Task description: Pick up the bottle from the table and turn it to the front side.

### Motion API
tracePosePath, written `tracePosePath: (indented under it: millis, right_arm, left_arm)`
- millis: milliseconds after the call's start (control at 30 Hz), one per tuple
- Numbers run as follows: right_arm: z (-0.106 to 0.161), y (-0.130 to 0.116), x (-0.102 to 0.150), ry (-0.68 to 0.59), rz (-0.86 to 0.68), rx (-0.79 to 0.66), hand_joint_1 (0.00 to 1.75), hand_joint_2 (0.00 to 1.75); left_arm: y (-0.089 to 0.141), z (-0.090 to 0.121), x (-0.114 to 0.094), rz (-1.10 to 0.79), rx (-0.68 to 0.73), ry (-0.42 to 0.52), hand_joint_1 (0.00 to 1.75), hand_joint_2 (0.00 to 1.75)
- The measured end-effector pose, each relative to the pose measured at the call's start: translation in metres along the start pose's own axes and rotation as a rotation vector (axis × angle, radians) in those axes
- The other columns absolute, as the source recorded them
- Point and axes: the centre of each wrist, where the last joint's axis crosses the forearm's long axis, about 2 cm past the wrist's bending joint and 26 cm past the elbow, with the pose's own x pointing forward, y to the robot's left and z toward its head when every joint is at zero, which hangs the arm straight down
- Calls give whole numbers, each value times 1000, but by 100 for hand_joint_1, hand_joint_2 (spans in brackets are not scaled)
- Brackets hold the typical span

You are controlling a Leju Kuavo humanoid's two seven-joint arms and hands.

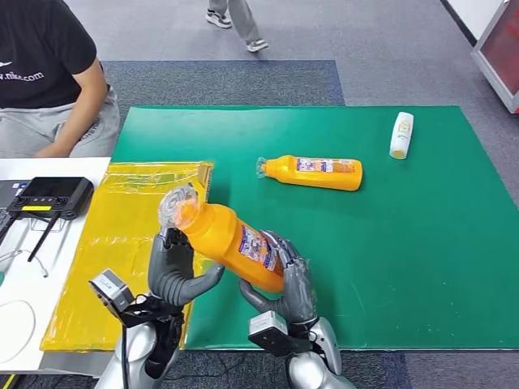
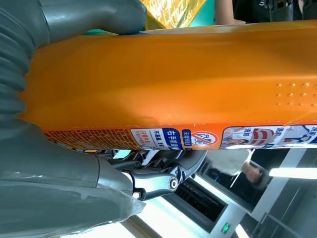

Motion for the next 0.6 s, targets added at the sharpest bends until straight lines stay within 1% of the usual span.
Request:
tracePosePath:
  millis: [233, 433, 467, 500, 567, 600]
  right_arm:
    - [-2, 0, 1, 1, -15, -7, 175, 175]
    - [-3, -1, 2, 8, -43, -16, 175, 175]
    - [-3, -1, 2, 7, -44, -16, 175, 175]
    - [-3, -1, 2, 7, -45, -17, 175, 175]
    - [-3, -1, 2, 8, -48, -16, 175, 175]
    - [-3, -1, 2, 8, -49, -16, 175, 175]
  left_arm:
    - [2, -8, 0, -4, -10, -5, 0, 175]
    - [4, -10, -3, -8, -15, 29, 2, 175]
    - [4, -10, -3, -7, -15, 34, 21, 175]
    - [4, -10, -4, -7, -15, 37, 58, 175]
    - [4, -10, -5, -7, -17, 49, 144, 175]
    - [4, -10, -6, -7, -19, 59, 168, 175]
